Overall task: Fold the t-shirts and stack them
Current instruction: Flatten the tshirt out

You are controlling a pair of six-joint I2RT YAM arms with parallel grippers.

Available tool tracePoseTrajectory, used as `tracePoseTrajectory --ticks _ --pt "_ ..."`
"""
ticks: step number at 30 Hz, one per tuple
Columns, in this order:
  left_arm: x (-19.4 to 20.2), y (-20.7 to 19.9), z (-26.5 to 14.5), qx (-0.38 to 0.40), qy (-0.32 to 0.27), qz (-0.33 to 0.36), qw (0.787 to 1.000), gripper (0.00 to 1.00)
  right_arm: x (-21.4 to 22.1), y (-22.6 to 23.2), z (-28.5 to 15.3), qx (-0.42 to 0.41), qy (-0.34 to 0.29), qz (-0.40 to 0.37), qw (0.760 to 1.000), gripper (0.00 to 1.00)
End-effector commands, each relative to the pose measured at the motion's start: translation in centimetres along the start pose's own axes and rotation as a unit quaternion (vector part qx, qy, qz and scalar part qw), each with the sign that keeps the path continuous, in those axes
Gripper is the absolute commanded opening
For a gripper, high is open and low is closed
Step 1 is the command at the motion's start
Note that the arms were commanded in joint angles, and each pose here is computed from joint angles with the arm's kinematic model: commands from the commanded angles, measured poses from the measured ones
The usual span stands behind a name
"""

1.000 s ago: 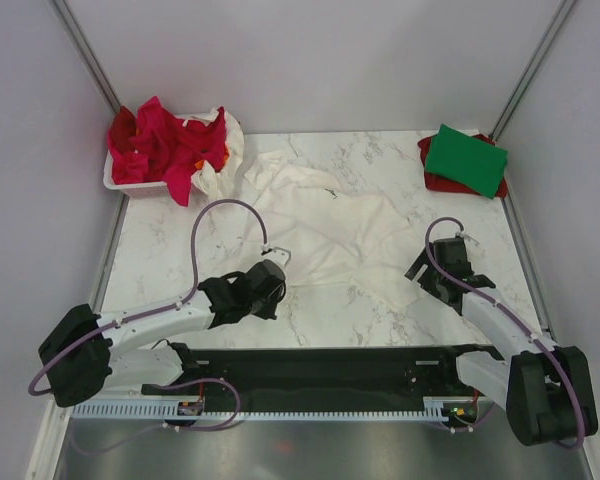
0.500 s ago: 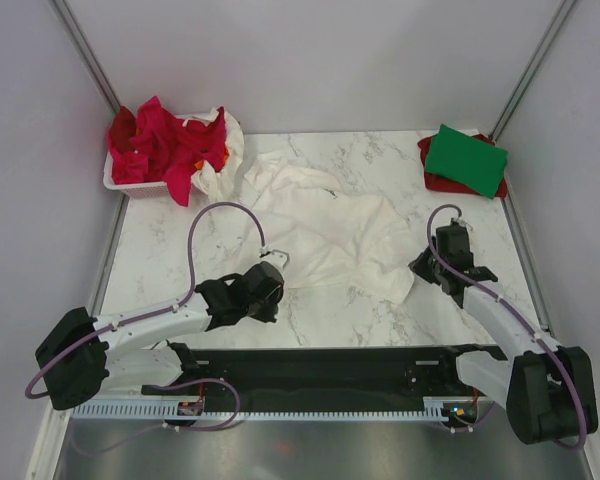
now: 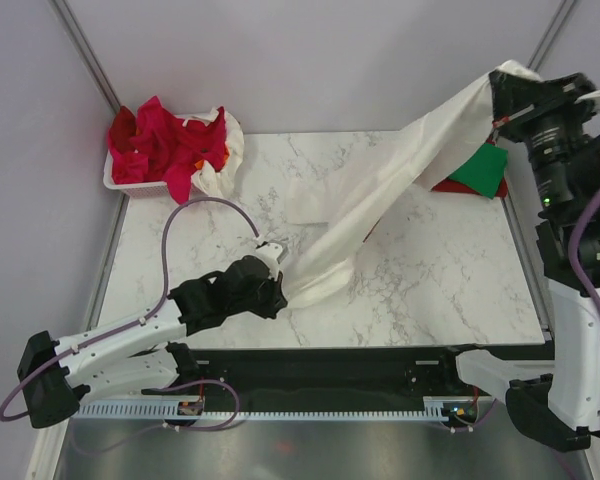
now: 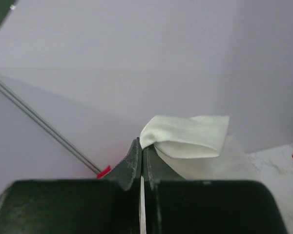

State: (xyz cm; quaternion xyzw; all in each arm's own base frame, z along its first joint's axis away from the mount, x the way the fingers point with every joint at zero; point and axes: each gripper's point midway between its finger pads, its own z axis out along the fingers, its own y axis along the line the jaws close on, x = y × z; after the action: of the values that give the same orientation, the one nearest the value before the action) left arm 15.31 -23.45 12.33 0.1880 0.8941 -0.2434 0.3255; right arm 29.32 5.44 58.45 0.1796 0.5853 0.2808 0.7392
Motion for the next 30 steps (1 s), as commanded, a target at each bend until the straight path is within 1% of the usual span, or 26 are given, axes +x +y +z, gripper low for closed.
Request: tracePoseTrajectory --ticks 1,2,3,4,6,7,8,9,12,16,19,21,22,23,24,25,26,27,28,29,30 --pt "1.5 0.4 -0.8 -0.001 0.028 0.021 0.999 0.02 -3.5 1.3 -0.1 0.009 -0.030 -0.025 0.999 0.00" --pt "1.9 0.5 -0.7 -0.003 0.031 0.016 0.999 0.04 -3.9 1.5 -0.4 0.009 -0.029 -0.028 0.999 0.00" --pt "2.2 0.4 -0.7 -0.001 0.036 0.017 0.999 0.12 -5.2 2.5 -0.9 -0.002 -0.042 -0.029 0.999 0.00" --pt "2.5 0.1 -0.6 0.005 0.043 0.017 0.999 0.21 -5.3 2.6 -1.0 -0.002 -0.043 -0.031 0.999 0.00" --pt "3.1 -0.3 -0.4 0.012 0.060 0.018 0.998 0.52 -5.0 2.2 -1.0 0.003 -0.039 -0.034 0.999 0.00" --pt "3.8 -0.3 0.1 0.008 0.078 0.024 0.997 0.78 -4.9 2.1 -1.3 0.004 -0.038 -0.036 0.999 0.00" --pt "3.9 -0.5 0.3 0.005 0.080 0.025 0.996 0.90 -4.8 1.9 -1.2 0.007 -0.037 -0.039 0.999 0.00" --pt "4.2 -0.7 0.4 0.005 0.086 0.031 0.996 0.98 -4.3 1.6 -1.0 0.008 -0.030 -0.040 0.999 0.00" --pt "3.6 -1.1 0.6 -0.009 0.073 0.033 0.997 0.98 -3.8 1.3 -1.2 0.011 -0.025 -0.047 0.999 0.00" --pt "-0.1 -2.1 0.1 -0.013 0.007 0.014 1.000 0.96 -3.5 0.7 -1.8 0.018 -0.023 -0.051 0.998 0.00" --pt "-2.9 -4.9 0.6 0.045 -0.050 0.021 0.997 0.90 -2.3 0.2 -2.0 0.019 -0.007 -0.052 0.998 0.00" --pt "-3.2 -6.5 1.8 0.071 -0.062 0.050 0.994 0.86 -0.9 -0.7 -2.0 0.027 0.009 -0.052 0.998 0.00" --pt "-5.0 -8.1 2.2 0.097 -0.097 0.053 0.989 0.85 -1.1 -0.8 -2.8 0.027 0.006 -0.052 0.998 0.00" --pt "-4.5 -8.5 3.8 0.098 -0.089 0.076 0.988 0.85 -0.4 -1.9 -2.9 0.045 0.010 -0.055 0.997 0.00" --pt "-4.8 -9.5 4.4 0.113 -0.093 0.084 0.986 0.85 -0.9 -2.3 -3.9 0.056 -0.001 -0.060 0.997 0.00" --pt "-6.5 -11.1 4.8 0.136 -0.123 0.084 0.979 0.85 -0.8 -3.2 -4.5 0.075 -0.001 -0.065 0.995 0.00" --pt "-6.5 -12.0 5.6 0.146 -0.125 0.095 0.977 0.85 -1.1 -4.5 -4.8 0.108 -0.013 -0.071 0.991 0.00" --pt "-5.5 -12.4 7.5 0.148 -0.106 0.102 0.978 0.86 -1.6 -4.9 -5.8 0.119 -0.022 -0.082 0.989 0.00" --pt "-6.6 -13.8 8.1 0.165 -0.125 0.107 0.973 0.86 -1.6 -5.5 -6.3 0.130 -0.022 -0.087 0.987 0.00" --pt "-6.4 -14.7 8.8 0.173 -0.126 0.112 0.971 0.87 -1.5 -6.2 -6.5 0.144 -0.023 -0.095 0.985 0.00" --pt "-5.1 -15.1 10.7 0.178 -0.106 0.120 0.971 0.89 -2.0 -6.8 -7.2 0.162 -0.033 -0.099 0.981 0.00"
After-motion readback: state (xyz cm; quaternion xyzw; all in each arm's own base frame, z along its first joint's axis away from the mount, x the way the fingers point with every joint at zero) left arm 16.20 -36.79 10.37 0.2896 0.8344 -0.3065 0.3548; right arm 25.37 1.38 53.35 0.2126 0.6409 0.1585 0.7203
